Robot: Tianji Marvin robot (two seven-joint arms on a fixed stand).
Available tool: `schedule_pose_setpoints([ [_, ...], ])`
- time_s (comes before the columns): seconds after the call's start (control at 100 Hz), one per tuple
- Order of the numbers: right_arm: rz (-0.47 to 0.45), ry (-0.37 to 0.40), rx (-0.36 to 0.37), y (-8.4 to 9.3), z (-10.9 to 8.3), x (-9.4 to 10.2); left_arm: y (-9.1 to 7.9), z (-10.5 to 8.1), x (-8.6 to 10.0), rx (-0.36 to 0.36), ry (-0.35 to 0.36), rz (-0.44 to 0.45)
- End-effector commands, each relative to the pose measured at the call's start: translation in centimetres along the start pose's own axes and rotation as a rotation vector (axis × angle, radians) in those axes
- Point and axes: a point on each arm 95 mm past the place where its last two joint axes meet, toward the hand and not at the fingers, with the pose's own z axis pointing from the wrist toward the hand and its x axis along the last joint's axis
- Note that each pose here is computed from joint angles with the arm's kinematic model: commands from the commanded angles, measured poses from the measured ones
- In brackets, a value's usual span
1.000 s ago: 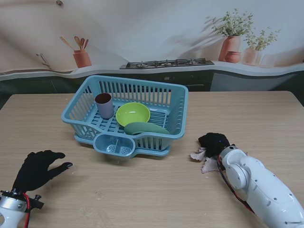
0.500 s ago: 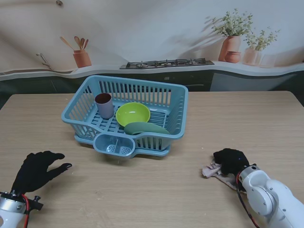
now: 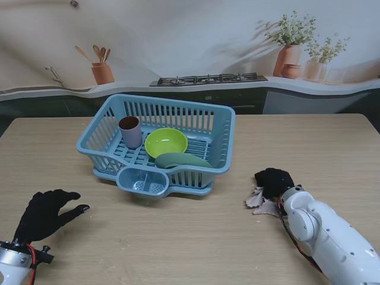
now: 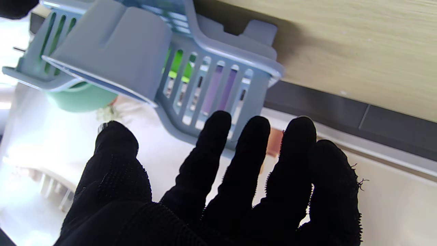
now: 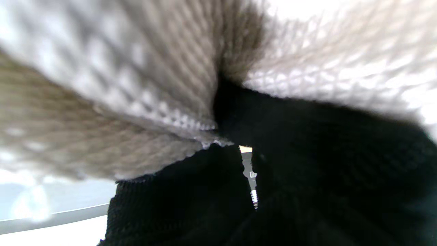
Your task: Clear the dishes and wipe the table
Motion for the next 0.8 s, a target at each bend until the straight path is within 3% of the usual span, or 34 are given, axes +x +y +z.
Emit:
schedule_pose_setpoints([
  [0.0, 0.020, -0.024, 0.110, -3.8, -0.2, 0.5, 0.2, -0.2, 0.1, -0.014, -0.005, -0.005],
  [0.18, -0.008, -0.028, 0.110, -3.0, 2.5, 1.4, 0.3, -0.2, 0.1, -0.012, -0.008, -0.007],
  [0.36, -0.016, -0.038, 0.118, -3.0, 2.9, 1.3, 0.3, -0.2, 0.2, -0.013, -0.010, -0.010],
  [0.51, 0.002, -0.040, 0.130, -3.9, 1.1, 0.8, 0.3, -0.2, 0.2, -0.013, -0.010, -0.013],
  [0.79, 0.041, -0.003, 0.142, -5.1, -4.8, -0.6, 0.3, -0.2, 0.2, -0.015, -0.007, -0.018],
])
